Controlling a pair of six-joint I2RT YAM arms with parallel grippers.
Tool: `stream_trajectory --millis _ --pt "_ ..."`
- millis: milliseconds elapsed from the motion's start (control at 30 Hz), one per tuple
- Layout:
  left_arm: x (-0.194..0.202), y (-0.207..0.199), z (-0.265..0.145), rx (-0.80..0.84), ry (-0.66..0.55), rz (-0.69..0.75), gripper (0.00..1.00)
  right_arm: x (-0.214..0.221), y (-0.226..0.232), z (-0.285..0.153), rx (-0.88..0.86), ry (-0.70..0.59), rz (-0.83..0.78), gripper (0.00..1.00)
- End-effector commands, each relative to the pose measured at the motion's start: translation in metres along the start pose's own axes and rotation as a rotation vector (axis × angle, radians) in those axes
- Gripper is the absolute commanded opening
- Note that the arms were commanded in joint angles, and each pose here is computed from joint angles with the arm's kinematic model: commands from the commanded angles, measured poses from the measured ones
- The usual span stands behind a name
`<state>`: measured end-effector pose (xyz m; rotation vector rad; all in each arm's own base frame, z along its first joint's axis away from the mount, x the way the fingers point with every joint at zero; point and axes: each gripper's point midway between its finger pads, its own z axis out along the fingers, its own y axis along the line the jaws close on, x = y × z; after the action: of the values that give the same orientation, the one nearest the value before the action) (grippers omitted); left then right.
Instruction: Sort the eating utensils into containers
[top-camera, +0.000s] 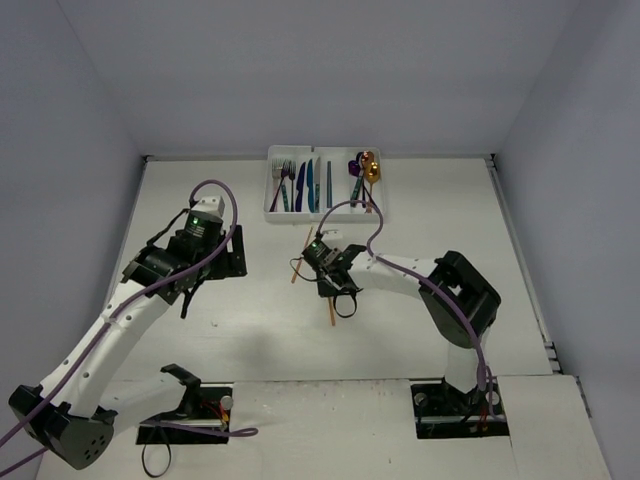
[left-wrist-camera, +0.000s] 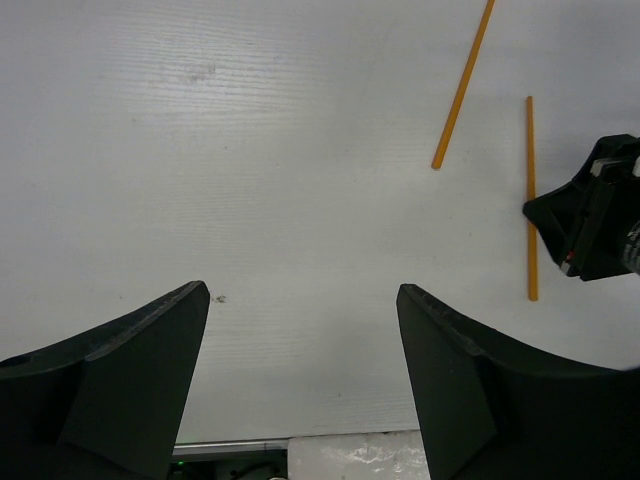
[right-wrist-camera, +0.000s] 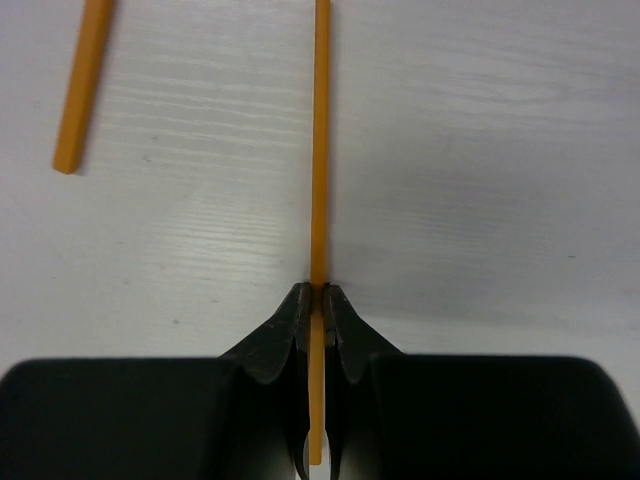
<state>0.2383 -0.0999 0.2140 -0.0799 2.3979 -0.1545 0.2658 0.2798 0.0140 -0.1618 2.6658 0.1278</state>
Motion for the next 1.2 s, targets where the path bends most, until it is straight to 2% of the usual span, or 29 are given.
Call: stream_trajectory --millis 0,67,133,400,500,667,800,933,1033,1100,1167 --pt "-0.002 0.000 -0.003 0.008 -0.017 -0.020 0.73 -0.087 -0.022 -0.052 0.012 -0.222 0.035 0.00" --pt "-0.001 0.000 -0.002 0.008 -0.013 -0.019 0.73 -0.118 -0.026 -0.066 0.004 -0.282 0.032 0.00" --pt "0.003 0.000 -0.001 0.013 -0.002 -0.017 0.73 -0.169 -0.034 -0.083 -0.012 -0.363 0.067 0.00" --pt "0.025 -0.003 0.003 0.047 0.070 -0.009 0.73 -0.285 -0.050 -0.048 -0.003 -0.461 0.082 0.00" --pt "0.035 -0.005 0.007 0.057 0.107 -0.015 0.73 -0.310 -0.054 -0.013 0.005 -0.464 0.087 0.00" --pt "0.045 -0.009 0.012 0.076 0.153 -0.019 0.73 -0.366 -0.052 0.011 -0.025 -0.557 0.110 0.00" --pt "0.048 -0.012 0.016 0.078 0.179 -0.008 0.73 -0.378 -0.054 0.047 -0.041 -0.580 0.128 0.01" --pt "0.041 -0.016 0.022 0.073 0.193 0.003 0.73 -0.387 -0.059 0.050 -0.053 -0.610 0.143 0.16" --pt "0.032 -0.023 0.029 0.069 0.204 0.019 0.73 -0.395 -0.064 0.036 -0.062 -0.632 0.149 0.40" --pt "0.029 -0.027 0.041 0.057 0.230 0.038 0.73 -0.399 -0.069 0.010 -0.062 -0.652 0.141 0.52" --pt "0.021 -0.034 0.050 0.058 0.233 0.053 0.73 -0.400 -0.074 -0.017 -0.052 -0.671 0.118 0.53"
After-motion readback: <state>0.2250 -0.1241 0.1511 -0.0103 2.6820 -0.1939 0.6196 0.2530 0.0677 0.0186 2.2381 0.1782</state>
